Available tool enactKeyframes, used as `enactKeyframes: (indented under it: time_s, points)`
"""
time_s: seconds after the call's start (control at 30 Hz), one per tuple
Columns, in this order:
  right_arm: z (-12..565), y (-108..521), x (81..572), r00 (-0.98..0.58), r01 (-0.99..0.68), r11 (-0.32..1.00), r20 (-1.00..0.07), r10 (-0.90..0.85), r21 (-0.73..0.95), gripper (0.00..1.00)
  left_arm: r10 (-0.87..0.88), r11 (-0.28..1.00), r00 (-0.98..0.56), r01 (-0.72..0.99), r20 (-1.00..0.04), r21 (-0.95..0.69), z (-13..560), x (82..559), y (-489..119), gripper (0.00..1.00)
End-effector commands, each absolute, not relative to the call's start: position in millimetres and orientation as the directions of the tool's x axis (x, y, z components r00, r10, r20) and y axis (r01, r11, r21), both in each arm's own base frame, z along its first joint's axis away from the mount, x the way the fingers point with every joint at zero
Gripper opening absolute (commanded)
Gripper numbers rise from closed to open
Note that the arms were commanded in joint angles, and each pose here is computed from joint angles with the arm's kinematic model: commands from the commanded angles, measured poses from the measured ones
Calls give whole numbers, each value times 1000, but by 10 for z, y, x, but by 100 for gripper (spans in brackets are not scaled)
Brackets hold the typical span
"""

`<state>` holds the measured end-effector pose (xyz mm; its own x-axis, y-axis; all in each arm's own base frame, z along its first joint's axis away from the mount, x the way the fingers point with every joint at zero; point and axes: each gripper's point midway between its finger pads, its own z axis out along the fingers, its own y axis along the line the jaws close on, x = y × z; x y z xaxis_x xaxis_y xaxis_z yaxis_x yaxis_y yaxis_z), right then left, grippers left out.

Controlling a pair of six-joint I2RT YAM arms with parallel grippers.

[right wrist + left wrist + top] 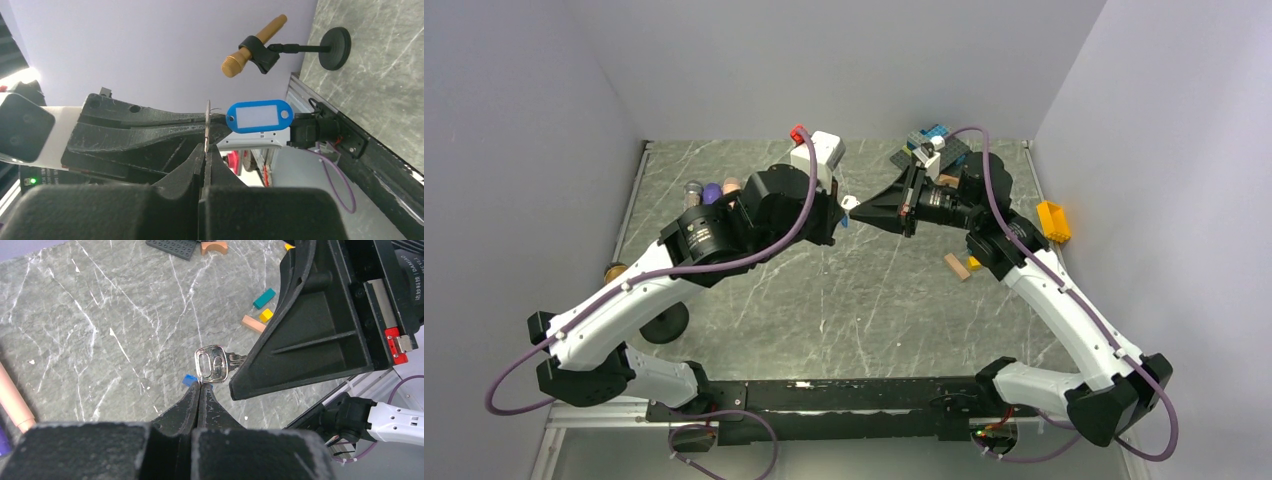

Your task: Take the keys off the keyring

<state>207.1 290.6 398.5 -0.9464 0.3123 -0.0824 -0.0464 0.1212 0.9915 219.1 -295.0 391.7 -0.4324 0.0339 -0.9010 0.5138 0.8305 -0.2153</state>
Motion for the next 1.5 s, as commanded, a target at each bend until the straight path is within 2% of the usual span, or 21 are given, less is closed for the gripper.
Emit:
enactKeyframes:
  time_s: [0.0,0.37,0.4,0.53,0.6,0.7,0.77,1.03,1.27,1.47]
  points:
    - [4333,2921,1933,-947,-203,85,-218,238,975,0,40,819,-420,533,-907,-211,4019,2175,-2973,0]
    - [4326,2865,1859,-877,-432,203,-462,134,879,0,110,786,-443,587,-890,-195,4045,2068,-2985,0]
    - [4315,2853,1850,-870,-445,211,-476,128,870,0,118,779,-446,596,-887,-197,4050,2051,-2993,5]
    - [4279,2831,1839,-865,-452,225,-486,128,863,0,159,740,-454,642,-877,-198,4076,1965,-3039,52]
    - [4288,2823,1838,-860,-457,227,-493,133,860,0,176,712,-445,674,-878,-199,4134,1908,-3055,71]
    - [4310,2806,1849,-852,-467,238,-506,137,851,0,205,658,-419,728,-885,-192,4262,1813,-3038,90]
    - [4314,2807,1848,-849,-472,239,-510,135,849,0,211,618,-399,761,-893,-194,4389,1741,-2995,98]
    - [4481,2817,1748,-830,-527,144,-543,128,838,0,181,428,-272,887,-945,-173,4809,1386,-2803,99]
    - [4883,2805,1502,-784,-618,-61,-608,124,784,0,61,380,-203,910,-977,-165,5169,1288,-2528,99]
    - [5088,2750,1333,-748,-664,-152,-653,124,732,0,-12,296,-171,940,-985,-167,5395,1143,-2495,94]
